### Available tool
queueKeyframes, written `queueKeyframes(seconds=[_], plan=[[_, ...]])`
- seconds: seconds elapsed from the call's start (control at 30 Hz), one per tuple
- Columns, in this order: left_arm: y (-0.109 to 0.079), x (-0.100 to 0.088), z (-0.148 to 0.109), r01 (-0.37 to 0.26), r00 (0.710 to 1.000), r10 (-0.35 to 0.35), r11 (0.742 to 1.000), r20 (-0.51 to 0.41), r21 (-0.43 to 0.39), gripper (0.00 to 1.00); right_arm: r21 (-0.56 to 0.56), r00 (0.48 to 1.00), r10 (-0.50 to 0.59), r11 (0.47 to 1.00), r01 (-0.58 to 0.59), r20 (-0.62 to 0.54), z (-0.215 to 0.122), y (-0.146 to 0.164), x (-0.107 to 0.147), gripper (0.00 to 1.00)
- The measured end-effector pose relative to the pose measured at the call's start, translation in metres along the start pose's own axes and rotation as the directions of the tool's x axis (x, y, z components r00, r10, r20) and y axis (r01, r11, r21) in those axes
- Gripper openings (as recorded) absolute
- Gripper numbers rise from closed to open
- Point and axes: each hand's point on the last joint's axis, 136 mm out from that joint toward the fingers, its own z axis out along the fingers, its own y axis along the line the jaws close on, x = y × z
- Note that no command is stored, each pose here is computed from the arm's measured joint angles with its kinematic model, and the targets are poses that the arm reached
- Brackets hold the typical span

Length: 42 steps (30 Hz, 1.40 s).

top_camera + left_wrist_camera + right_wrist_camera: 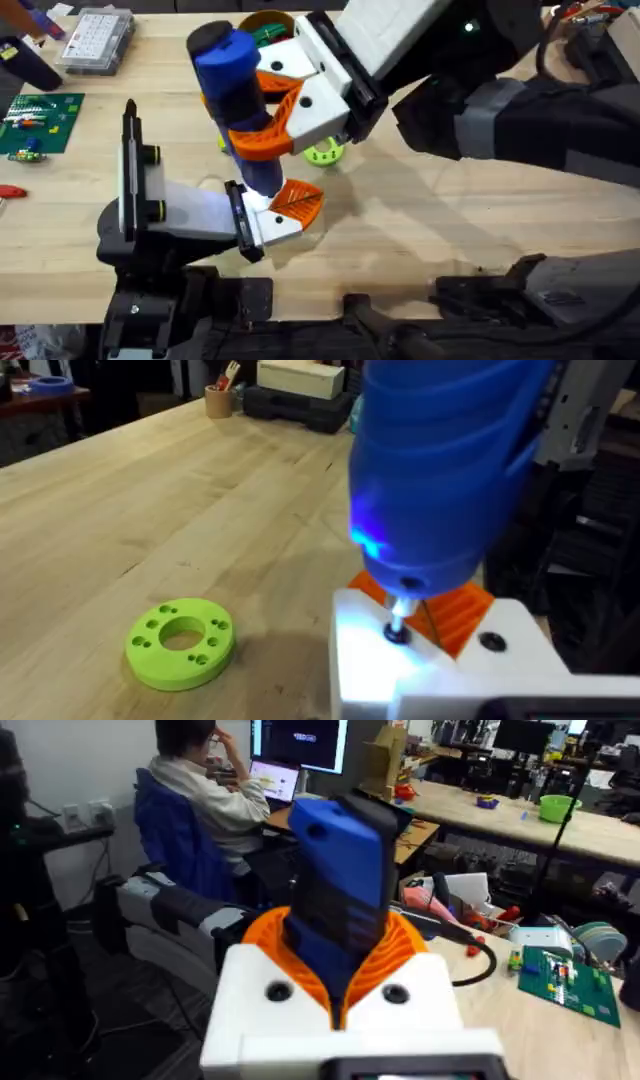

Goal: Pick up the gripper from the table and insert it into the empty holder that is missing its gripper. Then pick up a screw, insert it into the mounting hole, and use the screwdriver to tighten it. Finally, clean up the table by picking up the vegetable and placing it into the bucket.

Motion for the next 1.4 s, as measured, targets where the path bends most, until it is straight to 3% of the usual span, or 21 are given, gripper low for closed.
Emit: queueKeyframes(seconds=[1.1,1.3,1.4], plan=[[0.0,0.0,0.0,0.0,1.0,0.0,1.0,0.0,0.0,0.004,-0.009,1.0,-0.03,1.0,0.03,-0.002,-0.001,0.001,-0.002,0.015],[0.0,0.0,0.0,0.0,1.0,0.0,1.0,0.0,0.0,0.004,-0.029,0.997,-0.079,0.997,0.078,-0.016,-0.004,-0.01,-0.035,0.015],[0.0,0.0,0.0,0.0,1.0,0.0,1.0,0.0,0.0,0.004,-0.03,0.998,-0.04,0.999,0.039,-0.047,-0.009,-0.022,-0.054,0.015]])
